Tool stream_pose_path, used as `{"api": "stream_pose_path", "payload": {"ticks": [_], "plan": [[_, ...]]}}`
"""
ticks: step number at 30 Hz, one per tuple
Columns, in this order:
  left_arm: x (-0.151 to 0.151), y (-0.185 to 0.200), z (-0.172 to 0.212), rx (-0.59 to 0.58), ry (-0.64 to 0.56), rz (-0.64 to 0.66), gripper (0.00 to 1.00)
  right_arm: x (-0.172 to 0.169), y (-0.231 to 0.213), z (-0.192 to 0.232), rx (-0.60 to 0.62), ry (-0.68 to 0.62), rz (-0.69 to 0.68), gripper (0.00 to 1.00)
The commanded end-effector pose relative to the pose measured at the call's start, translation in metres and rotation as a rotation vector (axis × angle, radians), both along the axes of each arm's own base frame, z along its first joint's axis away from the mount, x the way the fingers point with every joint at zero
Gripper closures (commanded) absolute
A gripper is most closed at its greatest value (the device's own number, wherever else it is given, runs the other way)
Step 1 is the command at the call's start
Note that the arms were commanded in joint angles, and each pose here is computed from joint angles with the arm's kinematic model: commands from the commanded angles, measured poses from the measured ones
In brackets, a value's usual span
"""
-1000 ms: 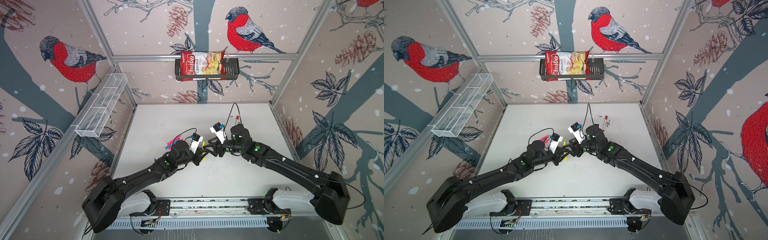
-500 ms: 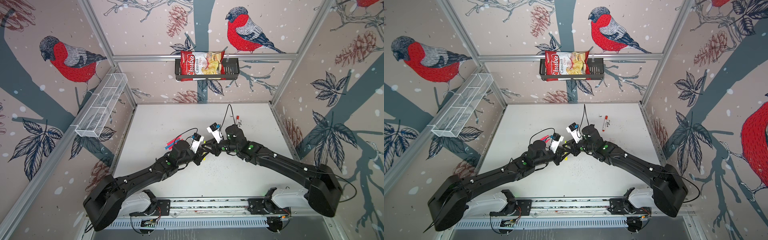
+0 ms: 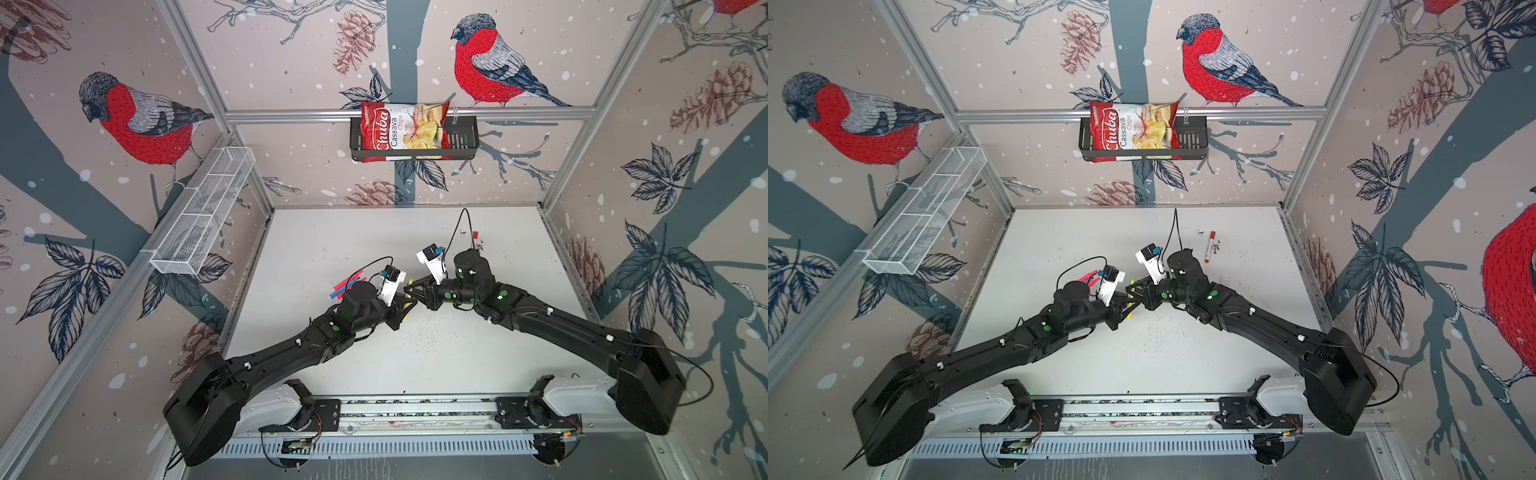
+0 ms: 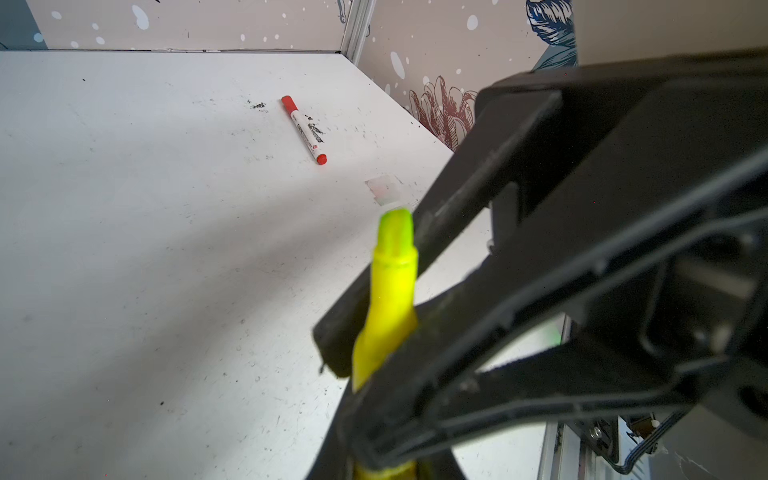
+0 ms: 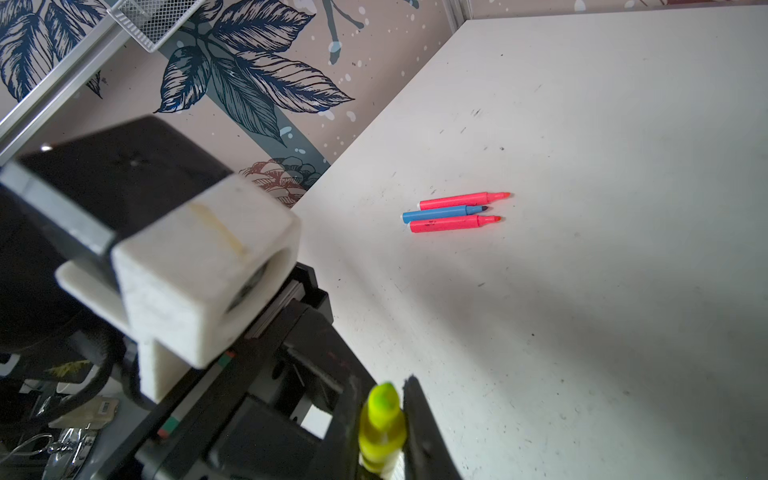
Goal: Insert the pens into the pen caps
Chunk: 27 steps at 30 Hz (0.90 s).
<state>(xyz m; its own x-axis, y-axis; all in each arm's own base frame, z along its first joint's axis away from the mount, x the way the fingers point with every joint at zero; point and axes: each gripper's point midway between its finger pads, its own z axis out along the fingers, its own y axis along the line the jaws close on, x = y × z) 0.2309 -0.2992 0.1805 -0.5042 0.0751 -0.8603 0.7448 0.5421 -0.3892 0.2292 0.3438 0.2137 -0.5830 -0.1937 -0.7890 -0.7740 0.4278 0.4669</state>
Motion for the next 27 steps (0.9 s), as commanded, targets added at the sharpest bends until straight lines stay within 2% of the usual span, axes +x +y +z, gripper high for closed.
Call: {"api": "stream_pose_path", "payload": {"ticks": [1, 13, 14, 17, 19, 23, 27], "plan": [[-0.006, -0.007, 0.017, -0.048, -0.055, -0.052, 1.0, 0.022, -0.012, -0.007, -0.046, -0.025, -0.123, 0.84], [-0.006, -0.004, 0.02, -0.058, -0.067, -0.042, 1.0, 0.024, -0.015, -0.012, -0.06, -0.007, -0.139, 0.81], [-0.006, -0.004, 0.019, -0.056, -0.063, -0.043, 1.0, 0.024, -0.016, -0.008, -0.05, -0.012, -0.14, 0.77], [-0.006, -0.005, 0.014, -0.048, -0.057, -0.046, 1.0, 0.03, -0.027, 0.007, -0.031, -0.047, -0.198, 0.47], [-0.006, -0.005, 0.011, -0.044, -0.052, -0.047, 1.0, 0.041, -0.046, 0.019, -0.029, -0.068, -0.286, 0.37], [-0.005, -0.005, 0.006, -0.037, -0.048, -0.042, 1.0, 0.075, -0.106, 0.017, -0.052, -0.02, -0.543, 0.35], [-0.005, -0.004, 0.003, -0.034, -0.044, -0.039, 1.0, 0.105, -0.191, -0.019, -0.141, 0.082, -0.853, 0.34]]}}
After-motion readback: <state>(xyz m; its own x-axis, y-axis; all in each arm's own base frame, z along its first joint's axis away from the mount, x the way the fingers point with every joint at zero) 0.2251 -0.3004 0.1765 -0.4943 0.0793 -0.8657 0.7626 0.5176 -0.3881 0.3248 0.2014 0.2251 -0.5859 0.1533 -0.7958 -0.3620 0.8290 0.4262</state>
